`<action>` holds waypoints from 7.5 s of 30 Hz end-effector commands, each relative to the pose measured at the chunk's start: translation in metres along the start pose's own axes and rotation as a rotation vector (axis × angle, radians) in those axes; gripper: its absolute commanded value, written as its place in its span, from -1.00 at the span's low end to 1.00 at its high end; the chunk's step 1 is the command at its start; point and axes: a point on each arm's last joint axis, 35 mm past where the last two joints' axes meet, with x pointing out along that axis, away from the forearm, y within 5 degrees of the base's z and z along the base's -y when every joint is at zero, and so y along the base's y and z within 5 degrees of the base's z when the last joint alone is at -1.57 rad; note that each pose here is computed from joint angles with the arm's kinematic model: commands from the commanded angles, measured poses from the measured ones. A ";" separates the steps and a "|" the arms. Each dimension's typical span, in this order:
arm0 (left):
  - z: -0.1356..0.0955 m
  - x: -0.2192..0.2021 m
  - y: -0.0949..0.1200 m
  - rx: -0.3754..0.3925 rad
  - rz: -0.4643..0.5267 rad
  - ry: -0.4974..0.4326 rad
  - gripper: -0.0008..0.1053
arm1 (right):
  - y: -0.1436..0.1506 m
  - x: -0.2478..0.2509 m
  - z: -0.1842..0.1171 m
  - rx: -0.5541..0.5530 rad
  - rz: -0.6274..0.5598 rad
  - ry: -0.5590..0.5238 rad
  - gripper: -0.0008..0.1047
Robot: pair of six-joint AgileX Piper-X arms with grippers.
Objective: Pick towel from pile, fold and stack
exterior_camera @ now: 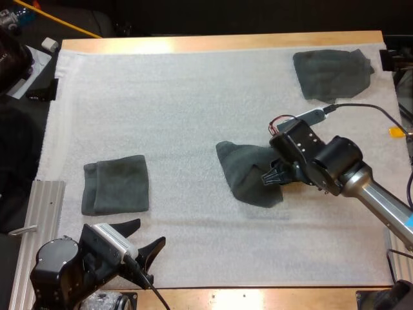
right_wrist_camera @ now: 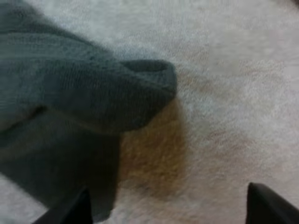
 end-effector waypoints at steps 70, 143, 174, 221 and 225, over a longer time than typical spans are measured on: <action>-0.003 0.000 -0.001 -0.032 -0.023 0.041 0.19 | -0.014 -0.033 0.037 0.217 0.247 -0.457 -0.98; -0.004 0.001 -0.001 -0.063 -0.044 0.072 0.18 | 0.070 0.110 -0.021 0.293 0.428 0.034 0.10; -0.008 0.001 -0.001 -0.080 -0.041 0.097 0.18 | 0.075 0.117 -0.006 0.389 0.509 -0.041 -0.98; -0.008 0.001 0.000 -0.077 -0.051 0.101 0.19 | 0.024 0.032 -0.024 0.091 0.061 0.125 0.22; -0.009 0.001 -0.001 -0.079 -0.050 0.104 0.18 | 0.021 0.019 -0.028 0.109 0.044 0.099 0.30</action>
